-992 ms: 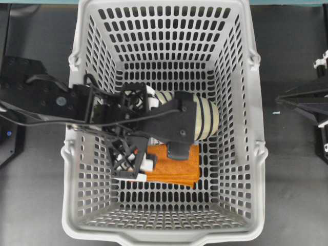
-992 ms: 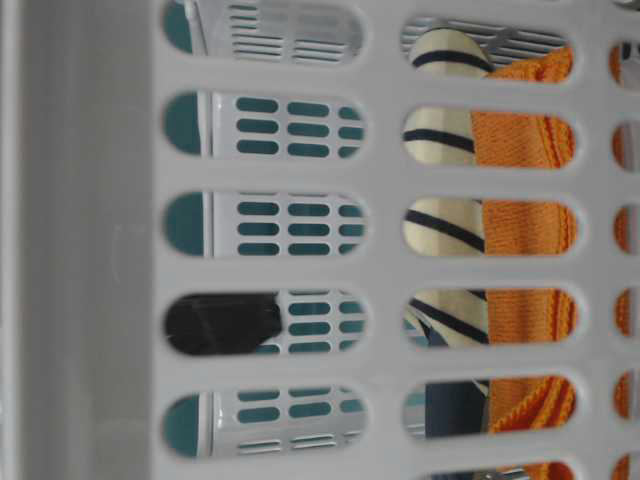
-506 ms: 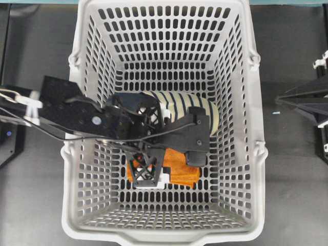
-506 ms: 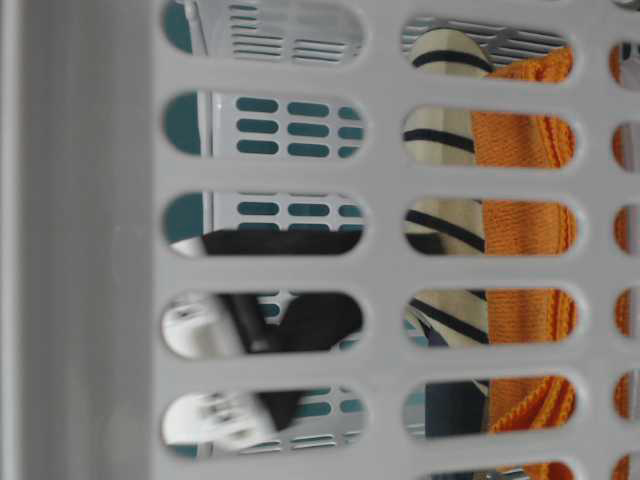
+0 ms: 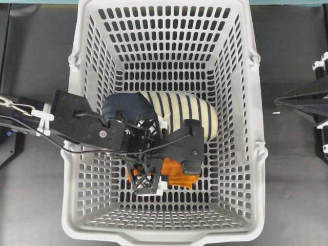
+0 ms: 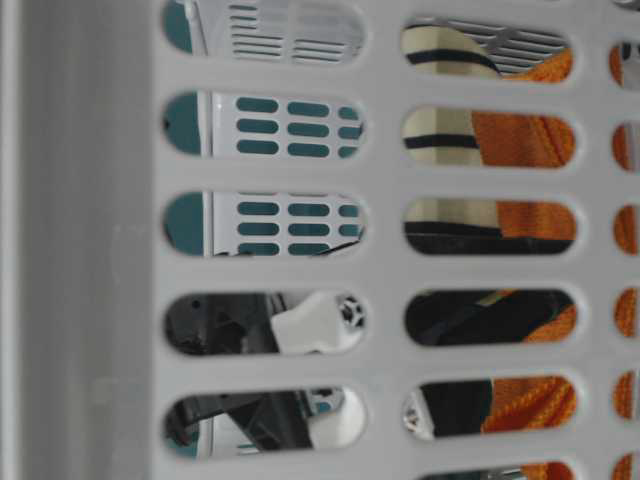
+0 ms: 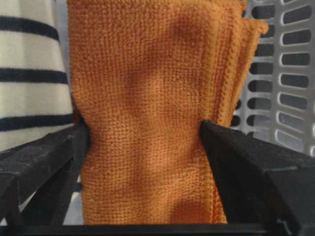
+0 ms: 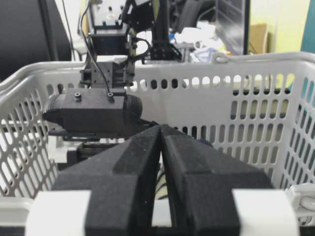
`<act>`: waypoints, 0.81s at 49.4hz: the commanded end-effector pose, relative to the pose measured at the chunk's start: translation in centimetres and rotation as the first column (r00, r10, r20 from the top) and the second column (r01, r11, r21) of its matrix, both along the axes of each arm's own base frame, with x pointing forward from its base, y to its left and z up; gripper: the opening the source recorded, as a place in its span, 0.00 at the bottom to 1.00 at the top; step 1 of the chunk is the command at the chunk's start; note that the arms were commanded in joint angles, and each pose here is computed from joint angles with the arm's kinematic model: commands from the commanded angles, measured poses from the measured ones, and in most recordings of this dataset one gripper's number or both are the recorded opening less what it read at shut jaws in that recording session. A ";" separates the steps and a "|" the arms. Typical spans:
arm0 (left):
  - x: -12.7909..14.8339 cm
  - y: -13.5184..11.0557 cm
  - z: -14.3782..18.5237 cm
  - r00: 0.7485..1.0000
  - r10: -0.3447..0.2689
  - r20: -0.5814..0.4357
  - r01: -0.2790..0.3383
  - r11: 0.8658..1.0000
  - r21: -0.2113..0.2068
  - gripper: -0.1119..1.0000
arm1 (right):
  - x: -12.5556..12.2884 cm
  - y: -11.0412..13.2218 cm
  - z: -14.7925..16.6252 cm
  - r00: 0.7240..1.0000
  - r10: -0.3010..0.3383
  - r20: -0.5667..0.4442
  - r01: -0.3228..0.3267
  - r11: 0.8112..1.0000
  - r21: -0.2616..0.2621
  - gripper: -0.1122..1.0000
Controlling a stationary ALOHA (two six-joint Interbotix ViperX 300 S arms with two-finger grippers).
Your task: Pick up the orange cloth from the shopping basket with the left arm.
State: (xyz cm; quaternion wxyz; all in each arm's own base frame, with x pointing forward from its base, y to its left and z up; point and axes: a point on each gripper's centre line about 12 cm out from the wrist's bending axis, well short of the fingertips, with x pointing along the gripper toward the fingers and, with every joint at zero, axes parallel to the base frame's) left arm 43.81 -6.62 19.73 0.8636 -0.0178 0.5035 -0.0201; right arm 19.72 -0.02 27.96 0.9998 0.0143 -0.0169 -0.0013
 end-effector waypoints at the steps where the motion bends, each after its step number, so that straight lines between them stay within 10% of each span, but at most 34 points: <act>1: 0.0 0.0 0.0 1.000 -0.006 0.002 0.006 1.000 0.005 0.91 | 0.2 0.0 0.2 1.000 0.000 0.003 0.000 1.000 0.004 0.10; 17: -0.3 0.0 -0.4 1.000 -0.002 -0.009 0.002 1.000 0.005 0.86 | 0.2 0.0 0.2 1.000 -0.001 0.003 0.001 1.000 0.004 0.10; 32: -0.2 0.0 0.0 1.000 -0.022 0.003 0.022 1.000 0.015 0.25 | 0.1 0.0 0.2 1.000 -0.003 0.005 0.003 1.000 0.004 0.10; 40: -0.3 0.0 0.7 0.999 -0.042 0.013 0.041 0.999 0.025 0.23 | 0.1 0.0 0.0 1.000 -0.003 -0.003 0.003 1.000 0.004 0.10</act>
